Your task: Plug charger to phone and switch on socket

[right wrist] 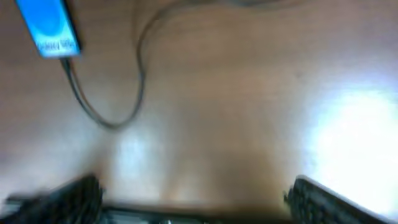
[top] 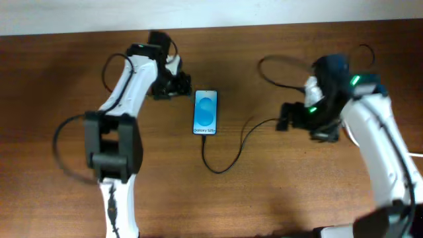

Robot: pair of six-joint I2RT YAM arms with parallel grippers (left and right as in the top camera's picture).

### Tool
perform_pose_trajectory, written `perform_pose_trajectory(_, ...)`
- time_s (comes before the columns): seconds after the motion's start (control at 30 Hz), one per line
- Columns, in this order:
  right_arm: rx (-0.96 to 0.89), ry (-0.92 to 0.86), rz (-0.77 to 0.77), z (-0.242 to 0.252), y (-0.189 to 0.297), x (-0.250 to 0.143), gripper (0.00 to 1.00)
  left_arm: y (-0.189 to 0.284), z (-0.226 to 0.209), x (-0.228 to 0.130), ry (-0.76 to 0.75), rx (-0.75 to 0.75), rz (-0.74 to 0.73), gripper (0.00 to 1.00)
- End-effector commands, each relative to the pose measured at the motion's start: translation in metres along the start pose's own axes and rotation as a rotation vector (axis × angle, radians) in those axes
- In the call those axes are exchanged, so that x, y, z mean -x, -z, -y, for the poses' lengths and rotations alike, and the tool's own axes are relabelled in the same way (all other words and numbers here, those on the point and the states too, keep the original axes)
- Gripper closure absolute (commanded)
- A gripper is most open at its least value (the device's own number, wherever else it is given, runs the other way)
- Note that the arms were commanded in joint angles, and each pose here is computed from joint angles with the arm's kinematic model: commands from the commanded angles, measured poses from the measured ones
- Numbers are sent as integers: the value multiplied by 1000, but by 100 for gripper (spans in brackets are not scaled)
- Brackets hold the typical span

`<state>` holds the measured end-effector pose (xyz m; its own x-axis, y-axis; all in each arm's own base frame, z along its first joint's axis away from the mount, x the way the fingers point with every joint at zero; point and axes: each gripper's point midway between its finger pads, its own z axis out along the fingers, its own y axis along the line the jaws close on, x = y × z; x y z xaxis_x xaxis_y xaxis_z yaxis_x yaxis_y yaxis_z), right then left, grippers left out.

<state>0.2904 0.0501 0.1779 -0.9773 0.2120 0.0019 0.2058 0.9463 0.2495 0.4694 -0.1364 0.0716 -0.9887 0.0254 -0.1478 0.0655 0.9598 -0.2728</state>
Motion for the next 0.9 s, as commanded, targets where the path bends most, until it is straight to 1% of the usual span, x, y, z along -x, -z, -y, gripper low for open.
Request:
perform_pose_trajectory(0.0, -69, 44, 32, 24, 31, 54, 2, 128, 7, 36, -55, 124, 353, 1)
perform_pose_trajectory(0.07, -125, 12, 150, 44, 48, 99, 2, 154, 8, 35, -57, 150, 411, 1)
perform_pose_trajectory(0.1, -149, -7, 199, 55, 53, 112, 2, 157, 8, 35, -58, 149, 416, 1)
perform_pose_trajectory(0.13, -184, -64, 259, 74, 60, 126, 2, 156, 8, 35, -58, 149, 415, 1)
perform_pose_trajectory(0.17, -236, -191, 318, 104, 69, 136, 2, 155, 8, 34, -57, 150, 411, 1)
perform_pose_trajectory(0.2, -259, -272, 358, 127, 74, 142, 2, 155, 8, 34, -57, 150, 411, 1)
perform_pose_trajectory(0.27, -265, -345, 388, 160, 77, 148, 2, 155, 8, 34, -58, 149, 411, 1)
perform_pose_trajectory(0.3, -273, -398, 394, 185, 78, 149, 2, 155, 8, 34, -58, 149, 411, 1)
perform_pose_trajectory(0.37, -281, -444, 398, 210, 72, 155, 2, 155, 8, 34, -58, 149, 411, 1)
perform_pose_trajectory(0.47, -287, -467, 368, 239, 34, 178, 2, 155, 8, 34, -58, 149, 411, 1)
perform_pose_trajectory(0.53, -286, -473, 334, 250, 5, 188, 2, 155, 8, 34, -58, 149, 411, 1)
perform_pose_trajectory(0.67, -280, -479, 298, 263, -33, 200, 2, 155, 8, 34, -58, 149, 411, 1)
perform_pose_trajectory(0.77, -274, -496, 284, 272, -43, 200, 2, 155, 8, 34, -58, 149, 411, 1)
perform_pose_trajectory(0.87, -224, -509, 254, 276, -63, 201, 2, 155, 8, 34, -58, 149, 411, 1)
